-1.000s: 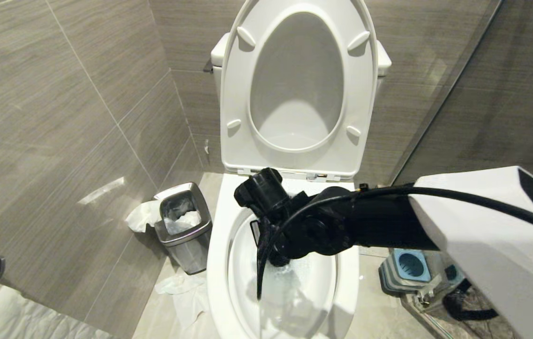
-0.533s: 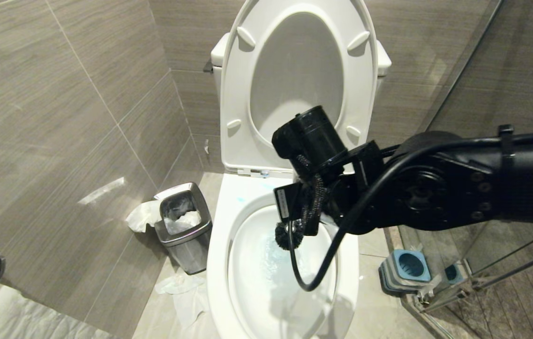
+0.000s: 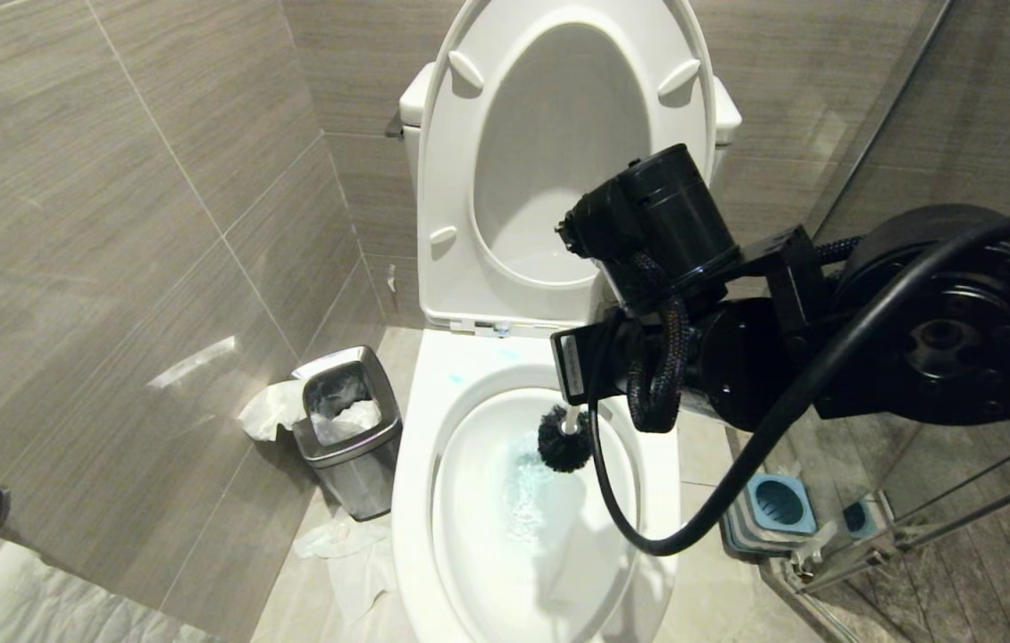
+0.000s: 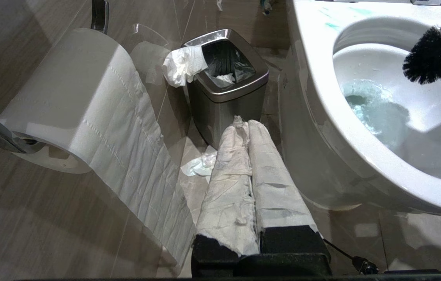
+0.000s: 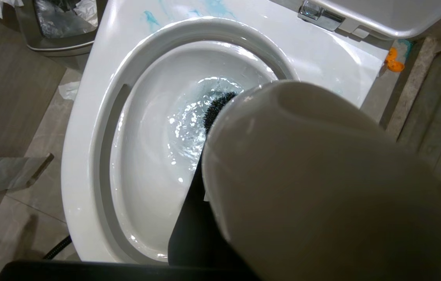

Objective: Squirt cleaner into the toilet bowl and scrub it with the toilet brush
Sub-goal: Scrub the toilet bowl

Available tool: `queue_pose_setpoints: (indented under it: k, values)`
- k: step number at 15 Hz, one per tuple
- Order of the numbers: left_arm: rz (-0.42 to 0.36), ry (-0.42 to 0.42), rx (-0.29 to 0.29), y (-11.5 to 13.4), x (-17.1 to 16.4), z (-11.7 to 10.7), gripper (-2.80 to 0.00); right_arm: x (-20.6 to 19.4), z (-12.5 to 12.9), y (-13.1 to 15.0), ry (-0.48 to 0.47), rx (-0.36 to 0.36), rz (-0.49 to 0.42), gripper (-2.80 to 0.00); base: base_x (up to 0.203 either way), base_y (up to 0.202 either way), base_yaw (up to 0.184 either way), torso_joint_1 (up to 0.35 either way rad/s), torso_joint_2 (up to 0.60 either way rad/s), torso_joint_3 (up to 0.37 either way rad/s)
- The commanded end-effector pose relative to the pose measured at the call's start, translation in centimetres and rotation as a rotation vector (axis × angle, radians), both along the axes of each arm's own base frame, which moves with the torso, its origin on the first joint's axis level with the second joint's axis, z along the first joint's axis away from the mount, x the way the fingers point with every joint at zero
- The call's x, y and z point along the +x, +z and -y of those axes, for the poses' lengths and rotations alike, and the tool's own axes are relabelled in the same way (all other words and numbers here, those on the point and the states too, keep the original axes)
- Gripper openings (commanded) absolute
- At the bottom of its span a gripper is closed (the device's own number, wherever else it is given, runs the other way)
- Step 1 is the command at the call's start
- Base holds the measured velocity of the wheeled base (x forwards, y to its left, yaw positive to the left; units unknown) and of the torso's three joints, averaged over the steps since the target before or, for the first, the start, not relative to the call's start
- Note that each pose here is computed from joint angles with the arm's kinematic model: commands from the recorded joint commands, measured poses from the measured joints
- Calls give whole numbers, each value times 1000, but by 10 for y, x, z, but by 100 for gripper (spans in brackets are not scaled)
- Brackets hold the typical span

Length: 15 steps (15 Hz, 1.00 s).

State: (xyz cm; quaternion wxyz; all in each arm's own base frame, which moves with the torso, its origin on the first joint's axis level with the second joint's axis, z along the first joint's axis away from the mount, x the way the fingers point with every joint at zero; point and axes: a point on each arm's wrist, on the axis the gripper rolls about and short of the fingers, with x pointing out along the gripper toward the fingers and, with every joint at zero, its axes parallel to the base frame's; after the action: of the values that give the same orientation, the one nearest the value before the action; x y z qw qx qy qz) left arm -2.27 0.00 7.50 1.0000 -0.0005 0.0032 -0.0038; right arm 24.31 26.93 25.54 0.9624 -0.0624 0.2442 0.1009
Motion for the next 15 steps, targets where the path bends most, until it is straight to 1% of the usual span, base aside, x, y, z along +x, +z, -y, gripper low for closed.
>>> queue_pose_setpoints:
  k: [1, 5, 7, 8, 10, 13, 14, 15]
  values:
    - [-1, 0, 0, 0, 0, 0, -280, 6, -7, -13, -7, -27, -19, -280, 0, 0, 0, 0, 0, 0]
    - [-3, 0, 0, -1, 0, 0, -280, 24, -21, -47, -46, -113, -56, -280, 0, 0, 0, 0, 0, 0]
    - [-1, 0, 0, 0, 0, 0, -280, 42, -26, -61, -110, -146, -42, -280, 0, 0, 0, 0, 0, 0]
    - [-2, 0, 0, 0, 0, 0, -280, 51, -28, -64, -138, -149, -29, -280, 0, 0, 0, 0, 0, 0]
    - [-1, 0, 0, 0, 0, 0, -280, 62, -35, -64, -152, -133, -9, -280, 0, 0, 0, 0, 0, 0]
    - [-1, 0, 0, 0, 0, 0, -280, 77, -53, -64, -148, -99, 28, -280, 0, 0, 0, 0, 0, 0]
    - [-2, 0, 0, -1, 0, 0, -280, 81, -60, -68, -142, -93, 34, -280, 0, 0, 0, 0, 0, 0]
    - [-3, 0, 0, 0, 0, 0, -280, 81, -68, -75, -122, -102, 31, -280, 0, 0, 0, 0, 0, 0]
